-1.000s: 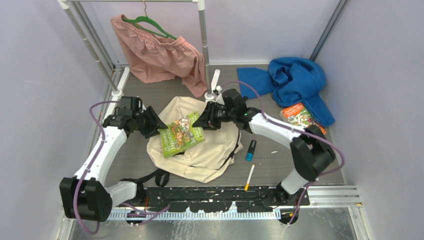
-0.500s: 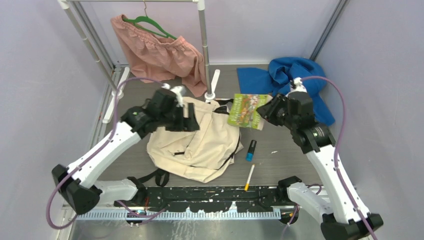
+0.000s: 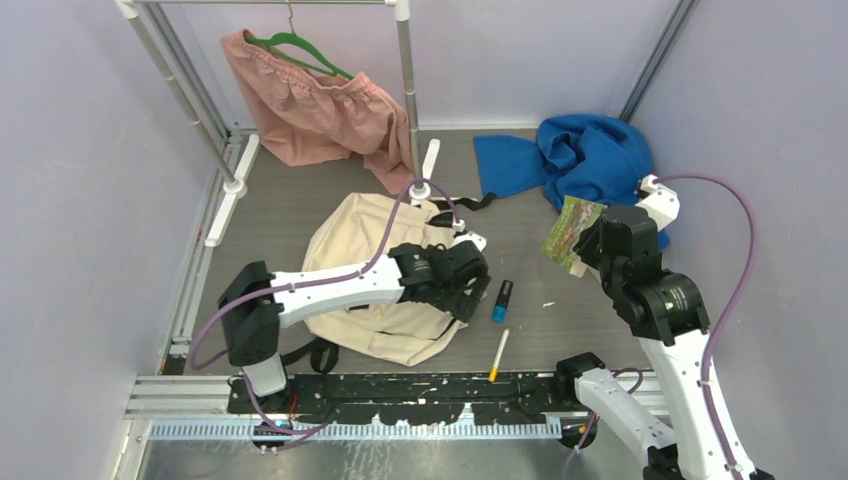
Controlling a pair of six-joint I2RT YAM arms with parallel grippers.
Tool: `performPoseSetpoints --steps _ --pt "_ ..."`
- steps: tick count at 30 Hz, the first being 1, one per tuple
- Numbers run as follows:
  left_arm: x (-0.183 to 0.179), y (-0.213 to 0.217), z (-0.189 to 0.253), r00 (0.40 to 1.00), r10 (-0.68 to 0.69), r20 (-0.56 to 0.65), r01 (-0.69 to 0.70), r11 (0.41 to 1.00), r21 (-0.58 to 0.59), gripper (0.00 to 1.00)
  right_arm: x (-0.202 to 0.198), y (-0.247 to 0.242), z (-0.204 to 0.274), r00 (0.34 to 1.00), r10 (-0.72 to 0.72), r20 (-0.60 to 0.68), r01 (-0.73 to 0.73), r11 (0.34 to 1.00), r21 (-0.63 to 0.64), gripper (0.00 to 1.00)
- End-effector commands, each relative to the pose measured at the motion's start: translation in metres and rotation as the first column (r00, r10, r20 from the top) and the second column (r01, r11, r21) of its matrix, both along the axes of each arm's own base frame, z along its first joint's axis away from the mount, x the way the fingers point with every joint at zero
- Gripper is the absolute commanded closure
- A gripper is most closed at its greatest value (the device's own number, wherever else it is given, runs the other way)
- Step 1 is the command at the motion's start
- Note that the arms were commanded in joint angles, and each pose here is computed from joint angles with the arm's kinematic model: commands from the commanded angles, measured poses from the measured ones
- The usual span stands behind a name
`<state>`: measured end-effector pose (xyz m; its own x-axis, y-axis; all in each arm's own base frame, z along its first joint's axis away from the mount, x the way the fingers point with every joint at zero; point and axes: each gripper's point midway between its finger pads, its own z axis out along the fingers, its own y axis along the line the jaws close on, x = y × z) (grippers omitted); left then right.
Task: Pack the student bag
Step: Pick up the book from the center of the board, then place the book in the student bag.
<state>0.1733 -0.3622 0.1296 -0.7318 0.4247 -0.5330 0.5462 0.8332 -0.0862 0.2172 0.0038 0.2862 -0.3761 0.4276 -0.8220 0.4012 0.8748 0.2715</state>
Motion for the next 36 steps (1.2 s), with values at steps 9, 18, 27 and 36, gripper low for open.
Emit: performPoseSetpoints --steps 9,18,27,36 --pt "0.036 -0.016 0.001 0.993 0.056 0.101 -0.062 0.996 0.064 0.52 -0.005 -0.011 0.055 0.981 -0.037 0.191 0.033 0.999 0.022 0.99" --pt "0.068 0.062 0.094 0.974 0.217 0.062 -0.201 0.958 -0.205 1.00 0.005 0.070 0.052 0.931 0.271 0.244 -0.328 0.915 0.235 0.99" --pt "0.080 0.109 0.170 0.972 0.234 0.028 -0.191 0.853 -0.485 1.00 0.014 0.153 0.041 0.843 0.392 0.368 -0.538 0.600 0.593 0.99" --pt "0.081 0.103 0.181 0.978 0.209 -0.006 -0.179 0.822 -0.541 1.00 0.013 0.195 0.024 0.804 0.457 0.380 -0.584 0.487 0.650 0.99"
